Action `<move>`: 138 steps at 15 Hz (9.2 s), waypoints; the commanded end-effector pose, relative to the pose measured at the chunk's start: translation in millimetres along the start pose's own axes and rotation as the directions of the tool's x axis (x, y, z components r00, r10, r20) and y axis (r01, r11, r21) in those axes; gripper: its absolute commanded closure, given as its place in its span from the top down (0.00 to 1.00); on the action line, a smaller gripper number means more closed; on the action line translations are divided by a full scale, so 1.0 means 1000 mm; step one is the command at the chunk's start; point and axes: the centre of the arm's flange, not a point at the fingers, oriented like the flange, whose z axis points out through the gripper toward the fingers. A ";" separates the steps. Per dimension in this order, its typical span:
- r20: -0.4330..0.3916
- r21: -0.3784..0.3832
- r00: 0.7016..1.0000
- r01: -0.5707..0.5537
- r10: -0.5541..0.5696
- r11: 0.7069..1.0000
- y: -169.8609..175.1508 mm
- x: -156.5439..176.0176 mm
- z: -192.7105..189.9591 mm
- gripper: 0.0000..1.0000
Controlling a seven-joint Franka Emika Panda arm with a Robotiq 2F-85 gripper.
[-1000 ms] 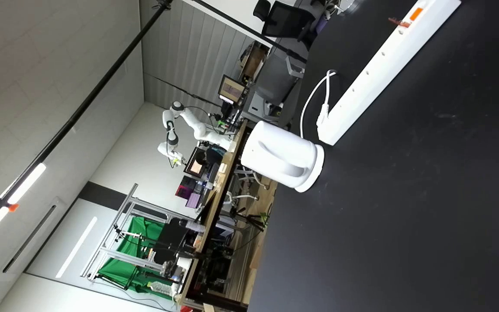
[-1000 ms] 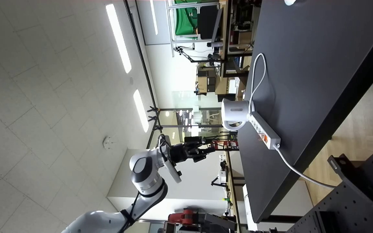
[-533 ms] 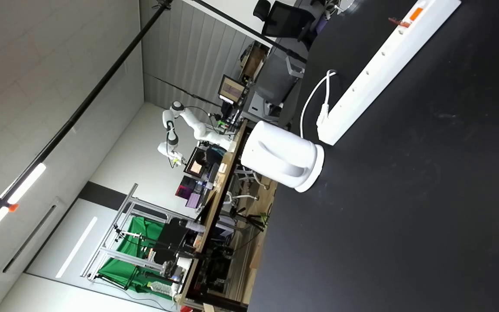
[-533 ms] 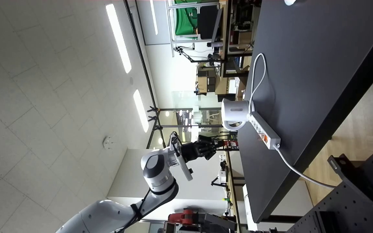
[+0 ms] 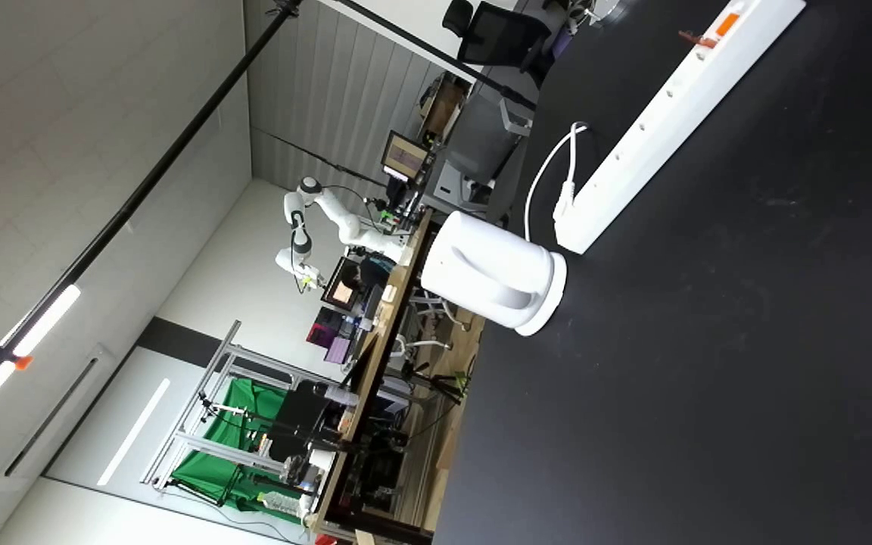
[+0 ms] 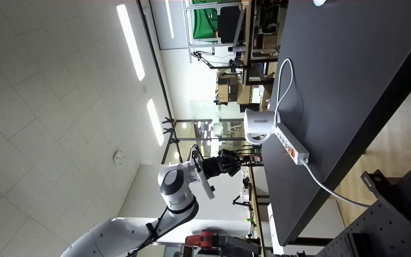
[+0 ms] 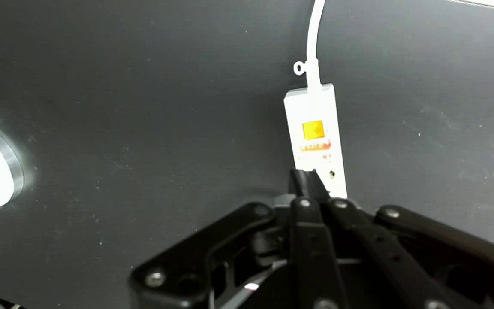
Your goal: Turn on the extension cable, turn on the electric kettle then turn it off
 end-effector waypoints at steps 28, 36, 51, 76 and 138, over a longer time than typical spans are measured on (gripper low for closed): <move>-0.016 -0.089 0.996 0.089 -0.091 0.992 -0.038 -0.015 0.117 0.00; -0.096 -0.089 0.993 0.064 -0.073 0.994 -0.038 -0.009 0.137 0.00; -0.067 -0.083 0.994 0.085 -0.091 0.993 -0.038 -0.010 0.130 0.00; -0.164 -0.115 0.972 0.149 -0.166 0.982 -0.054 -0.015 0.158 0.00; -0.035 -0.029 0.999 0.040 -0.041 0.999 -0.019 0.031 0.083 0.00</move>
